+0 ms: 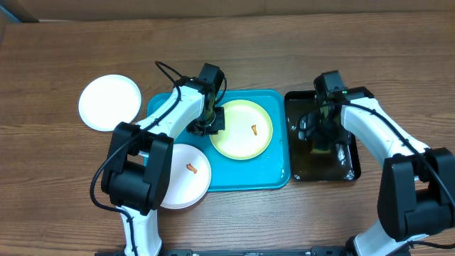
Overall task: Clean dirty plates on tray and stack at the side
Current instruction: 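Lower the right gripper into the basin and grasp the sponge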
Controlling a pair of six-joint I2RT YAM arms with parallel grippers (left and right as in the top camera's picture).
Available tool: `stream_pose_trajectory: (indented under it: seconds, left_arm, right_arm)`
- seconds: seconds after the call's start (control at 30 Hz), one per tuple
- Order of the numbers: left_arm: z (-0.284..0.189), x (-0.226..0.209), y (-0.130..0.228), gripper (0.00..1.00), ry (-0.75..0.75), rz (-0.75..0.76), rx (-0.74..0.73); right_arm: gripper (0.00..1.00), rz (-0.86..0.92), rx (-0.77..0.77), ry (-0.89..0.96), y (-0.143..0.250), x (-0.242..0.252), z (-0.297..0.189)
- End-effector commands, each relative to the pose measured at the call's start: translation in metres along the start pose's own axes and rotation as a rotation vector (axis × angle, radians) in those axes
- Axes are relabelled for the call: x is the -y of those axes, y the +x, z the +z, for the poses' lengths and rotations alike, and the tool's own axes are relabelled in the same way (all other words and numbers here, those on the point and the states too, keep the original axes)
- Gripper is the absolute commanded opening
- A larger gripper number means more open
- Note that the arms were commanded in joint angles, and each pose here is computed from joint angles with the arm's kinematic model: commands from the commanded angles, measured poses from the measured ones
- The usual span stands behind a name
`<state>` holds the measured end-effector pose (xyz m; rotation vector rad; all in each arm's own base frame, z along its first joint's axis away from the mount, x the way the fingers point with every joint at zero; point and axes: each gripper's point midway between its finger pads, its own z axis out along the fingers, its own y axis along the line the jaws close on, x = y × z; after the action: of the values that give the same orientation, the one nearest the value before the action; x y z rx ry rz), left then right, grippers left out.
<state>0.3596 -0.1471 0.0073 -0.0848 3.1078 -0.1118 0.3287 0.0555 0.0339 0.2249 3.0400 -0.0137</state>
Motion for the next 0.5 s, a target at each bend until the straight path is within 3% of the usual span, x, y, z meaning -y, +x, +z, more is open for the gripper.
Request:
stream_pose_trajectory:
  seconds: [0.0,0.33,0.4,0.47]
  left_arm:
    - [0.004,-0.009,0.001,0.15,-0.027,-0.025,-0.007]
    - [0.004,-0.009,0.002,0.15,-0.029,-0.025,-0.010]
    - [0.004,-0.009,0.002,0.15,-0.028,-0.025,-0.010]
    - [0.004,-0.009,0.002,0.15,-0.028,-0.025,-0.010]
  right_arm:
    - [0.88,0.009,0.083,0.043,-0.019,0.007,-0.008]
    - [0.85,0.017,0.155,0.068,-0.026,0.013,0.010]
    - [0.80,0.018,0.169,0.064,-0.025,0.013,0.017]
    - [0.62,0.020,0.190,0.056,-0.026,0.012,0.023]
